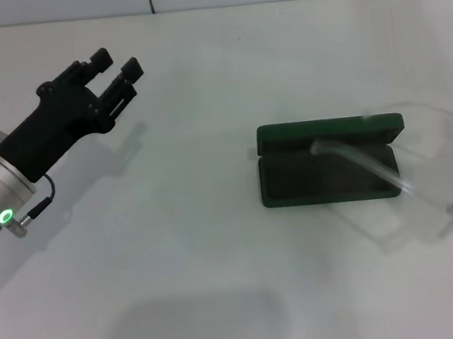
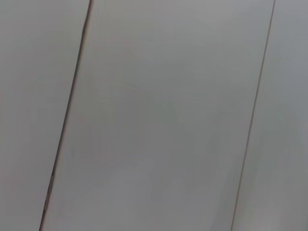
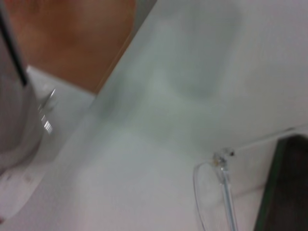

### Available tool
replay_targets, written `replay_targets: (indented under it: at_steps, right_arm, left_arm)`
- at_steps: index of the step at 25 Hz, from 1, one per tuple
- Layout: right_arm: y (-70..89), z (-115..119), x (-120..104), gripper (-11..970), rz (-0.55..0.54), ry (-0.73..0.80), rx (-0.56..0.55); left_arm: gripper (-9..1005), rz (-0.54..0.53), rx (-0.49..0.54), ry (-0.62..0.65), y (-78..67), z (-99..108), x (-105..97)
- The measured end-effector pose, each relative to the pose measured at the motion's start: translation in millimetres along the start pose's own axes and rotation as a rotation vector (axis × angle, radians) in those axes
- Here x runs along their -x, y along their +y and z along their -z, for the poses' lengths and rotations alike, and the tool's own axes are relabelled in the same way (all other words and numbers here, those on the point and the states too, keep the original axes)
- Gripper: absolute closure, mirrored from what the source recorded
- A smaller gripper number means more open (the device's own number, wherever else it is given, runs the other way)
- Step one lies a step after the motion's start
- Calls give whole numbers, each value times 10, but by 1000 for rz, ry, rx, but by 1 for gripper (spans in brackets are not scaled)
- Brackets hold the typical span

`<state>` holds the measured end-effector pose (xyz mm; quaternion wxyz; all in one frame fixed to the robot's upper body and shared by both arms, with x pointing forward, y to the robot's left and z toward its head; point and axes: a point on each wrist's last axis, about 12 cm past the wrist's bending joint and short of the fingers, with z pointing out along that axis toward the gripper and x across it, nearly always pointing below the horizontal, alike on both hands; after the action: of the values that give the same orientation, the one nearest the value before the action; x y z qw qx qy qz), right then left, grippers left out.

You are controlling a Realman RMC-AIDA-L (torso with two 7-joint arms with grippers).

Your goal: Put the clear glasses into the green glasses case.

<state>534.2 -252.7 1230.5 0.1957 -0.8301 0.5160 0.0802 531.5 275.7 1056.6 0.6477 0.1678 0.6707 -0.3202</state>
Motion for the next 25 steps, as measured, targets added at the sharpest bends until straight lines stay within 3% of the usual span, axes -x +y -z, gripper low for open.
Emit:
replay_targets:
  at_steps: [5, 10, 19, 25]
  right_arm:
    - [101, 74, -144, 839, -38, -124, -79]
    - [213, 61, -312, 840, -128, -366, -213]
    - [297, -413, -498, 840, -390, -821, -369]
    - [432, -780, -512, 840, -431, -1036, -473]
  left_arm:
    - [399, 9, -5, -25, -10, -16, 24]
    - [397, -3, -33, -54, -29, -72, 82]
    - [395, -14, -30, -131, 23, -76, 230]
    - [394, -8, -17, -183, 78, 22, 307]
